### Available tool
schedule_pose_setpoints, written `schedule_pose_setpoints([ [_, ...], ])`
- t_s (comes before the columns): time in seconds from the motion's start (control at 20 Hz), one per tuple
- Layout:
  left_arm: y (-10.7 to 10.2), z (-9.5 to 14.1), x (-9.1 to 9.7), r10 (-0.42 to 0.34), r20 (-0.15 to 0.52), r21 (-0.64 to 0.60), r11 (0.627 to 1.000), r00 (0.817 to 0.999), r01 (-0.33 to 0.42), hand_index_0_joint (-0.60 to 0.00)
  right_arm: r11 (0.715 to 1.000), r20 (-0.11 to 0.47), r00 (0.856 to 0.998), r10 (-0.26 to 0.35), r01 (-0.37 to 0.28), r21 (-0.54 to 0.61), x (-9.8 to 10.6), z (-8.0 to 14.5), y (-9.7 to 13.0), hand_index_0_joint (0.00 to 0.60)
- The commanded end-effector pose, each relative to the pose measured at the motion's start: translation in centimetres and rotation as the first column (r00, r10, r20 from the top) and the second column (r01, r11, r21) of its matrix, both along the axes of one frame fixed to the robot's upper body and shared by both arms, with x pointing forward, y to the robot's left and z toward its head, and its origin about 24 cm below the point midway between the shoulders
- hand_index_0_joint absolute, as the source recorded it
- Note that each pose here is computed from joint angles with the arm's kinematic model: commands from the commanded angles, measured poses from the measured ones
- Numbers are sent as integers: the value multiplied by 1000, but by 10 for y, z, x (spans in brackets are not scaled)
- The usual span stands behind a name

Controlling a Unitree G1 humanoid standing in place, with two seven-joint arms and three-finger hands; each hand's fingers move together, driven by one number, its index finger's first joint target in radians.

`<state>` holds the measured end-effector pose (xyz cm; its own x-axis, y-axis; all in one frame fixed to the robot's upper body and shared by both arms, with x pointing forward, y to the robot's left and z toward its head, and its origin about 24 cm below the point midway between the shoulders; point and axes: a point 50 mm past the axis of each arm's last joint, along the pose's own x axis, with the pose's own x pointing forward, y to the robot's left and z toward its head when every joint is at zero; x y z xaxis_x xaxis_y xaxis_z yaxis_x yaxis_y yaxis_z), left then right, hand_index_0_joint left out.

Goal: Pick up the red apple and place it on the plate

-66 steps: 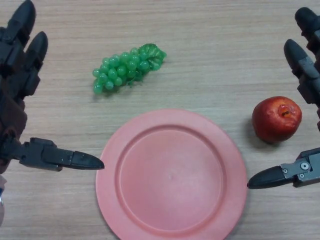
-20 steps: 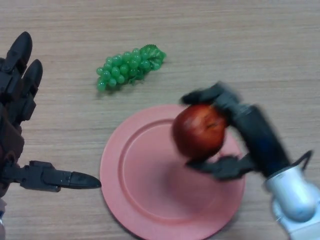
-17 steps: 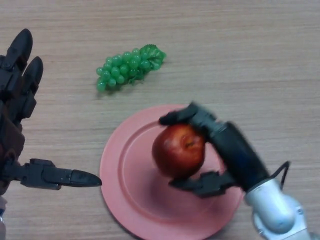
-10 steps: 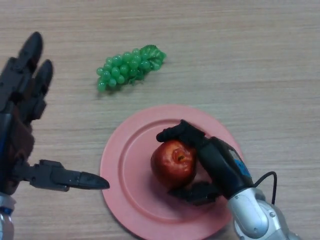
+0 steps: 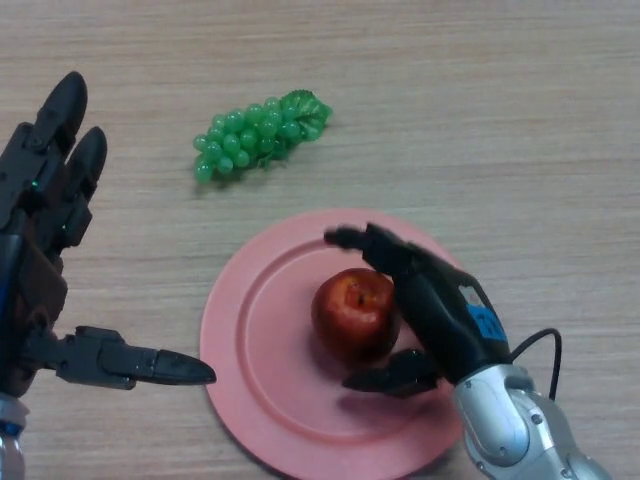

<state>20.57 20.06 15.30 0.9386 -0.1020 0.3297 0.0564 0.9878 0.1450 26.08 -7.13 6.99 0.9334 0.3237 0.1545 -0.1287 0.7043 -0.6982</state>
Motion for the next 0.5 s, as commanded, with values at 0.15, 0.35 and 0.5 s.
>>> schedule_pose_setpoints([
  [0.15,1,32,-15,-20,252,44,999,968,9,0,993,127,991,40,-54,109,-4,43,-3,0],
  [0.35,2,33,-15,-15,250,44,999,968,5,0,971,139,990,21,-53,232,-20,73,-25,0],
  [0.5,1,34,-14,-42,255,29,999,966,36,0,926,159,987,-21,-41,376,-31,94,-50,0],
])
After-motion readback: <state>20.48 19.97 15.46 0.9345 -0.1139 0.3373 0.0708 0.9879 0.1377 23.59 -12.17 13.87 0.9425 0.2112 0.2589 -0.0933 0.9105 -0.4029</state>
